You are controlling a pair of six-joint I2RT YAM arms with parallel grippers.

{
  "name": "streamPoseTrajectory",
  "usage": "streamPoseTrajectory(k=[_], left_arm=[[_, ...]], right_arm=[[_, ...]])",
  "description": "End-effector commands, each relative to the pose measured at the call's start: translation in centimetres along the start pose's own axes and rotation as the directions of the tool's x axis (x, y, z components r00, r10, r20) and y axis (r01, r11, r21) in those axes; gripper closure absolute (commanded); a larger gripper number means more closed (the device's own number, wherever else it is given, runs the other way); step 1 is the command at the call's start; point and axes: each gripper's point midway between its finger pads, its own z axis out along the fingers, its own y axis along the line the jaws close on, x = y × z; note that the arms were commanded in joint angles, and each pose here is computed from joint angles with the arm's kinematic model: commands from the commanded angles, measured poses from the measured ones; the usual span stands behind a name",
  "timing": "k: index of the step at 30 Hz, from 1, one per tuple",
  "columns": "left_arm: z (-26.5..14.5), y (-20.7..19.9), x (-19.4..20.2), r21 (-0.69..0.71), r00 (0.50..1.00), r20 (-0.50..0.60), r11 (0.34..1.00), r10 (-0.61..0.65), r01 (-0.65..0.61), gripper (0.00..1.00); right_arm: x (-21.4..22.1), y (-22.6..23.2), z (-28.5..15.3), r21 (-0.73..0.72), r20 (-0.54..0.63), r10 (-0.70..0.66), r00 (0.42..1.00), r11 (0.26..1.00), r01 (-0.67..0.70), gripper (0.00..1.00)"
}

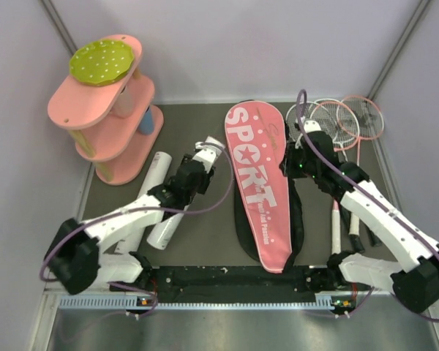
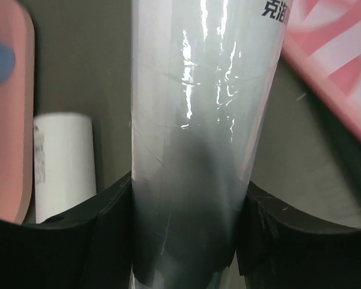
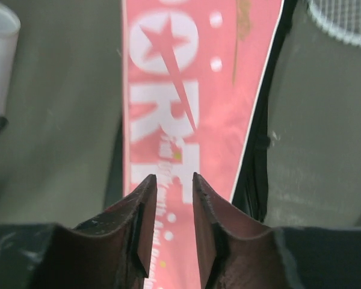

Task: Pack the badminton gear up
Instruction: Place the shuttle tube at the center of the board.

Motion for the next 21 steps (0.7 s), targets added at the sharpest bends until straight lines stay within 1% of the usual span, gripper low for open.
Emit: streamPoseTrajectory(k=[1, 2, 3, 4, 5, 7, 8, 9, 10, 11, 12, 14, 15, 16, 17, 18, 20, 21], left_arm=[[3.9, 2.0, 5.1, -0.066, 0.974, -0.211, 0.993, 0.082, -0.098, 0.88], [4.6, 2.6, 5.5, -0.093, 0.970, -0.232, 0.991, 0.076, -0.100, 0.88], [5.2, 2.7, 6.0, -0.095, 0.964, -0.256, 0.990, 0.076, -0.103, 0.87], [5.8, 2.6, 7.8, -0.089, 0.942, -0.323, 0.988, 0.090, -0.124, 0.87], [6.3, 2.9, 7.7, -0.107, 0.941, -0.328, 0.987, 0.078, -0.119, 0.85], [7.1, 2.9, 9.0, -0.097, 0.929, -0.360, 0.987, 0.088, -0.131, 0.82], [7.3, 3.0, 8.9, -0.098, 0.924, -0.367, 0.984, 0.103, -0.149, 0.78], [7.5, 3.2, 8.9, -0.113, 0.923, -0.371, 0.982, 0.102, -0.154, 0.75], [7.6, 3.3, 8.9, -0.115, 0.922, -0.373, 0.981, 0.100, -0.153, 0.70], [7.6, 3.3, 8.8, -0.120, 0.925, -0.370, 0.982, 0.092, -0.146, 0.59], [7.7, 3.2, 8.6, -0.116, 0.927, -0.365, 0.984, 0.085, -0.136, 0.53], [7.4, 3.6, 8.4, -0.122, 0.925, -0.374, 0.985, 0.065, -0.118, 0.37], [7.1, 3.8, 8.3, -0.128, 0.925, -0.376, 0.985, 0.060, -0.117, 0.26], [6.9, 3.8, 8.0, -0.133, 0.927, -0.372, 0.986, 0.045, -0.101, 0.24], [6.7, 3.9, 7.6, -0.133, 0.930, -0.366, 0.987, 0.037, -0.092, 0.18], [6.0, 4.2, 6.6, -0.140, 0.939, -0.342, 0.987, 0.021, -0.074, 0.09], [5.3, 4.1, 5.6, -0.130, 0.951, -0.309, 0.990, 0.005, -0.047, 0.08], [4.6, 4.3, 4.4, -0.136, 0.961, -0.276, 0.991, -0.032, -0.006, 0.09]], right_arm=[[4.5, -0.8, 1.7, -0.071, -0.188, 0.049, 0.981, 0.995, -0.064, 0.67], [4.9, -2.1, 2.2, -0.043, -0.207, 0.079, 0.975, 0.995, -0.090, 0.66], [6.5, -2.8, 3.0, -0.026, -0.250, 0.090, 0.964, 0.995, -0.100, 0.65], [6.9, -3.3, 3.5, -0.014, -0.256, 0.103, 0.961, 0.994, -0.110, 0.64], [8.1, -4.1, 4.0, 0.003, -0.276, 0.118, 0.954, 0.993, -0.122, 0.64], [9.3, -4.4, 5.0, 0.000, -0.303, 0.152, 0.941, 0.987, -0.159, 0.61], [9.7, -4.6, 5.6, 0.008, -0.304, 0.168, 0.937, 0.985, -0.174, 0.60], [9.7, -5.1, 6.0, 0.022, -0.304, 0.190, 0.933, 0.981, -0.193, 0.57], [10.4, -5.6, 6.7, 0.044, -0.320, 0.200, 0.926, 0.980, -0.196, 0.56], [10.6, -5.9, 7.2, 0.059, -0.317, 0.204, 0.926, 0.979, -0.196, 0.52], [10.7, -6.5, 7.6, 0.086, -0.316, 0.207, 0.926, 0.978, -0.189, 0.47], [11.5, -7.3, 8.2, 0.124, -0.335, 0.206, 0.920, 0.977, -0.173, 0.46], [11.6, -7.6, 8.4, 0.128, -0.334, 0.199, 0.921, 0.978, -0.165, 0.46], [11.8, -7.7, 8.6, 0.133, -0.336, 0.198, 0.921, 0.978, -0.162, 0.45], [12.0, -7.8, 8.7, 0.135, -0.339, 0.198, 0.919, 0.978, -0.161, 0.44], [12.0, -7.6, 8.9, 0.122, -0.340, 0.195, 0.920, 0.979, -0.162, 0.44], [12.4, -7.3, 9.3, 0.100, -0.350, 0.192, 0.917, 0.981, -0.168, 0.44], [12.5, -7.4, 9.5, 0.106, -0.353, 0.196, 0.915, 0.980, -0.169, 0.45]])
